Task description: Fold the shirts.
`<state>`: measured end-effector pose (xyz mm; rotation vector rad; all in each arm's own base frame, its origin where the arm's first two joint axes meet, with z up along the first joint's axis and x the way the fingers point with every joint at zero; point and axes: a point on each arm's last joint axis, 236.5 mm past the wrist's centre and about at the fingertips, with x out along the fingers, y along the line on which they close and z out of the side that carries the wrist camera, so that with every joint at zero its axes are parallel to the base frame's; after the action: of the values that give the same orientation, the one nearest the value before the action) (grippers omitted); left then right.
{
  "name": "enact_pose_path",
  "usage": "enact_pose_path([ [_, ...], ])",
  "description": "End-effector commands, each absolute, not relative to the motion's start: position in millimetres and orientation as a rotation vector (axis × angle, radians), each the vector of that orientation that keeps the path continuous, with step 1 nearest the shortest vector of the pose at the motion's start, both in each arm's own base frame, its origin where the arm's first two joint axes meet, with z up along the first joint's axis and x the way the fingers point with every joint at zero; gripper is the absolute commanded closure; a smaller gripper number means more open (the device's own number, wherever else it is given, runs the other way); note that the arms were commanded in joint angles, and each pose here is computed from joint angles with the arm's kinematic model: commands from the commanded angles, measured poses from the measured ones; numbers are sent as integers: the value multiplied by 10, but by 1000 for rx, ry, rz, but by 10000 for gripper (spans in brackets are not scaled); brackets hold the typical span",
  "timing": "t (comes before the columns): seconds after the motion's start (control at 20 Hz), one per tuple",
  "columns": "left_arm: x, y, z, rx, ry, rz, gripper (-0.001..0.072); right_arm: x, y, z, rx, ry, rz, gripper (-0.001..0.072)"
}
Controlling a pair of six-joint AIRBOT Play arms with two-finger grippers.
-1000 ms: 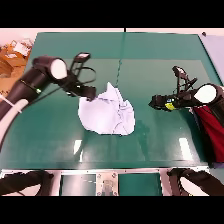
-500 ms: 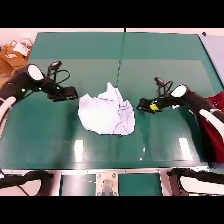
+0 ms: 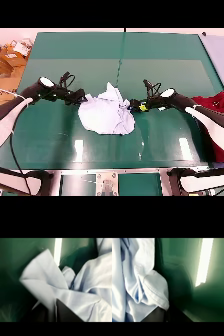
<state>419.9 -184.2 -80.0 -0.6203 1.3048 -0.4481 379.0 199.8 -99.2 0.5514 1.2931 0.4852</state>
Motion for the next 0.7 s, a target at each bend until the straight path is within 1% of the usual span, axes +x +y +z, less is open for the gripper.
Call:
enact_pose_path([
  [0.0,4247,-1897,-812,-643,1285,-475,682,3972,1903,-909,557,1239,481,691],
  [0.15,4297,-1784,-670,-615,1266,-461,682,4112,1510,-853,529,1226,443,692],
  [0.3,4441,-1446,-191,-565,1178,-398,682,4257,1012,-673,598,1209,402,694],
  [0.4,4563,-1271,438,-552,1031,-396,682,4335,763,-441,652,1185,407,694],
  [0.5,4612,-1192,1258,-505,840,-420,682,4402,697,22,721,1116,465,694],
  [0.6,4545,-1200,2224,-448,610,-469,682,4454,751,701,743,988,548,694],
  [0.65,4445,-1213,2740,-418,489,-496,682,4438,798,1120,722,905,588,693],
])
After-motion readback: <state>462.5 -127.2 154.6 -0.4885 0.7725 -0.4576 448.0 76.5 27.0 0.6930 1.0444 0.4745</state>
